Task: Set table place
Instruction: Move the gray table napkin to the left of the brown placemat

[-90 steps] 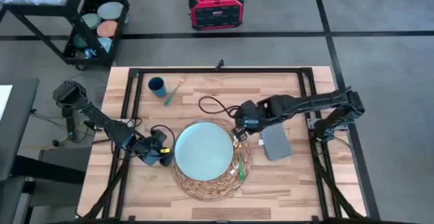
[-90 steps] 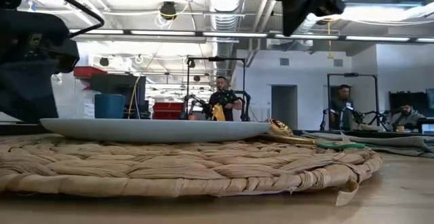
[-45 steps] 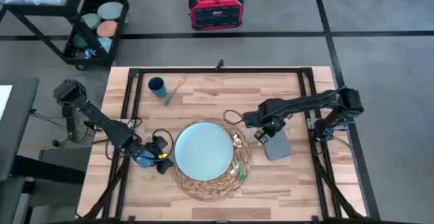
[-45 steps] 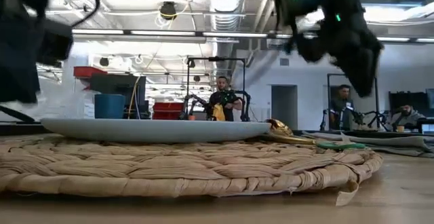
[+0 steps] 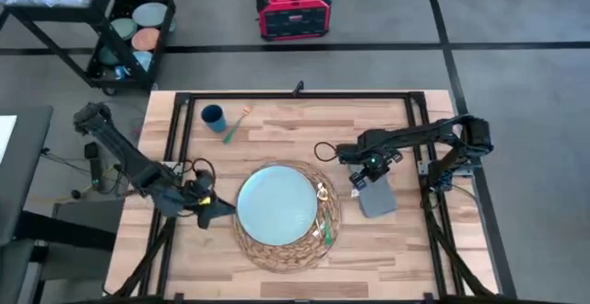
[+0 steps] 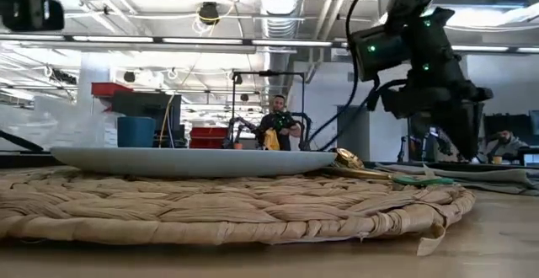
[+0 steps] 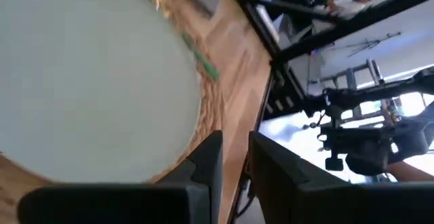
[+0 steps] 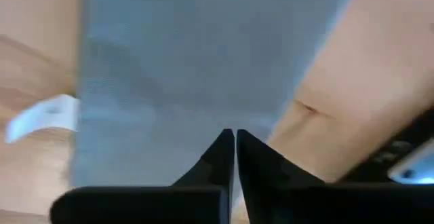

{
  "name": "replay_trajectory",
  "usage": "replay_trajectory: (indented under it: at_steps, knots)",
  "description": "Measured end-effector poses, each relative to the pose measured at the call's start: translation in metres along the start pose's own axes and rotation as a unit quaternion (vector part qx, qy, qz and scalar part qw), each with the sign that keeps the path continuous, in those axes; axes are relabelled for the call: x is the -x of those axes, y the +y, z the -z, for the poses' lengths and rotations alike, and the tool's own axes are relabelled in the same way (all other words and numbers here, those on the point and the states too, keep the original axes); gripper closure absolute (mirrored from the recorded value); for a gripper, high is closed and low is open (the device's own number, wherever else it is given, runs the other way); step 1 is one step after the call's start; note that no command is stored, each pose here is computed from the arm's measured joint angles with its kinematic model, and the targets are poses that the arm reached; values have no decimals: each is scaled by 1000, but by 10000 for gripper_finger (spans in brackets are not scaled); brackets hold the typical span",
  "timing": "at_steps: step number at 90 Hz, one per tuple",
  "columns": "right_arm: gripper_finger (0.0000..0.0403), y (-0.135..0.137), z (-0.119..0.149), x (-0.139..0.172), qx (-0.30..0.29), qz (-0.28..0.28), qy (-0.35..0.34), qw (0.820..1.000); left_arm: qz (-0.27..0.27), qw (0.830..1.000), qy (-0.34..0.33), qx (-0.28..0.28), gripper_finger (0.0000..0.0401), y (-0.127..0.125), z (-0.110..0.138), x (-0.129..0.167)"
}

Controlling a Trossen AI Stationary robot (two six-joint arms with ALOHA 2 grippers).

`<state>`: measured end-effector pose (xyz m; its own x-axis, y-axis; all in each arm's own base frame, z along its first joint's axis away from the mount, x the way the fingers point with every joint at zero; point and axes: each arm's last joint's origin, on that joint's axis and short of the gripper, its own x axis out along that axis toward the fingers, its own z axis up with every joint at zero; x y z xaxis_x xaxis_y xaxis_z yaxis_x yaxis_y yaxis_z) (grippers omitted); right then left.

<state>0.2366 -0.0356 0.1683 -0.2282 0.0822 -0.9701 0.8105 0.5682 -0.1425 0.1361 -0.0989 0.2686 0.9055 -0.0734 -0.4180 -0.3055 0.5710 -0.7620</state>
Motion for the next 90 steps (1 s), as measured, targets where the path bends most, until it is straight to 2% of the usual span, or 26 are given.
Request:
replay_trajectory:
  at_steps: [12,28,51,65,76,83,90]
  knots:
    - [402,5,-10,-1,-1,-43,-23,999,-16,1000,-9,-15,347,3,-3,4]
    - [403,7,-38,-16,-45,-167,-57,983,-25,1000,-8,-11,347,5,-2,4]
    - [403,-19,-76,-18,-128,-251,-79,956,-17,1000,-1,-14,347,3,0,6]
    - [403,-34,-106,9,-142,-293,-132,936,-12,1000,7,-19,347,2,3,8]
    - [403,-42,-134,29,-135,-306,-167,928,-12,1000,8,-27,347,3,3,8]
    - [403,-40,-155,46,-124,-322,-192,919,-14,999,9,-31,347,3,4,8]
    - [403,-28,-166,61,-84,-346,-190,915,-14,1000,9,-14,347,3,4,8]
